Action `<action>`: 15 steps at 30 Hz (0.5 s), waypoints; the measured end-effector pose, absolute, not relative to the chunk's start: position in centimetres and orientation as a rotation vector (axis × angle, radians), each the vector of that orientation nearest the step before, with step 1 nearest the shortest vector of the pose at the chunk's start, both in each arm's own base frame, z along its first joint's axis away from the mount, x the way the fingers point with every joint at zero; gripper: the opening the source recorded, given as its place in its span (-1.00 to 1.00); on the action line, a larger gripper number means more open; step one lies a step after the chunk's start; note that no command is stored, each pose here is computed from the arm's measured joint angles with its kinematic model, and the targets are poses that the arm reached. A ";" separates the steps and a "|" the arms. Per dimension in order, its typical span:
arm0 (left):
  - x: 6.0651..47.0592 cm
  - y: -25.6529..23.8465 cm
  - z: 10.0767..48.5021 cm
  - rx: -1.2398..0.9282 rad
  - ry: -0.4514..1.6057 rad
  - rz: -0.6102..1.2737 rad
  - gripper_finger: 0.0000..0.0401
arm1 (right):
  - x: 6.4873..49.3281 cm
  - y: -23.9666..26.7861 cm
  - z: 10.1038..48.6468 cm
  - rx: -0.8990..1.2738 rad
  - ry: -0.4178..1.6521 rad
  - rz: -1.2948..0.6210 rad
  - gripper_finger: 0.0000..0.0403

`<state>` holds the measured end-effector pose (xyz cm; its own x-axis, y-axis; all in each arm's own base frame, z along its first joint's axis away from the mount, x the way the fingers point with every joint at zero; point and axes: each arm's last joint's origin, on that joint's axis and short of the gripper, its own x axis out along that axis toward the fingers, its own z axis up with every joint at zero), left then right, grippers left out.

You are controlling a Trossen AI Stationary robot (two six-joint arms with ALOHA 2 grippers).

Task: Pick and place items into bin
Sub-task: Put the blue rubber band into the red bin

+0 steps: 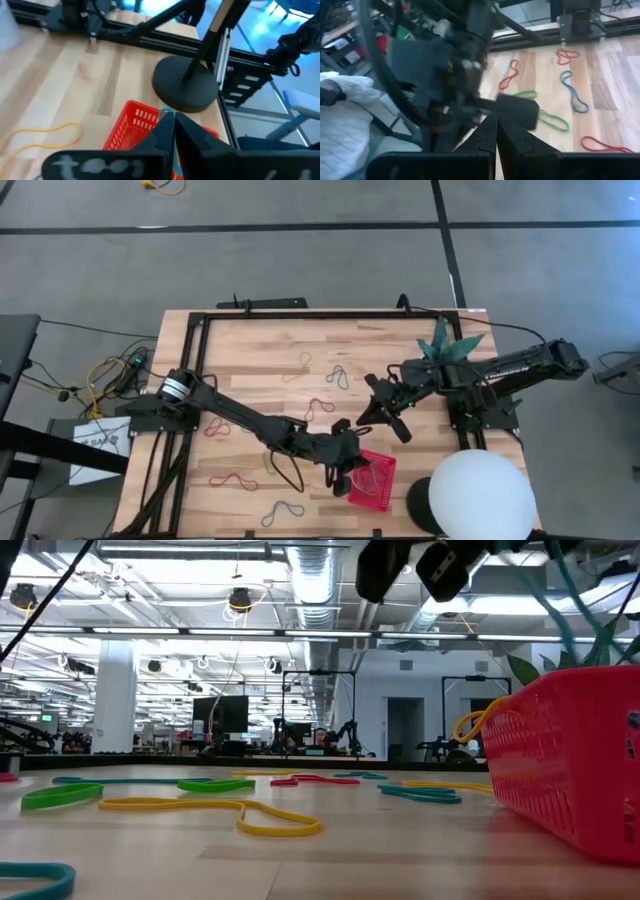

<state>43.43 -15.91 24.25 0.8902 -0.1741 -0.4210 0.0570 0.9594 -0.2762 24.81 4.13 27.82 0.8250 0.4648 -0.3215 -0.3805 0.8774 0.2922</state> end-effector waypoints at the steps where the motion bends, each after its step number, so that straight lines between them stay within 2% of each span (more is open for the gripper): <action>1: 43.6 -16.0 23.8 -0.265 0.463 -0.136 -1.00 | 24.8 4.3 27.9 0.218 0.390 0.459 -0.99; 8: 44.6 -15.5 20.5 -0.323 0.555 -0.099 -1.00 | 24.8 4.7 27.9 0.215 0.391 0.472 -0.99; 15: 44.9 -15.0 20.7 -0.288 0.538 -0.121 -0.97 | 24.8 4.6 27.9 0.216 0.392 0.471 -0.99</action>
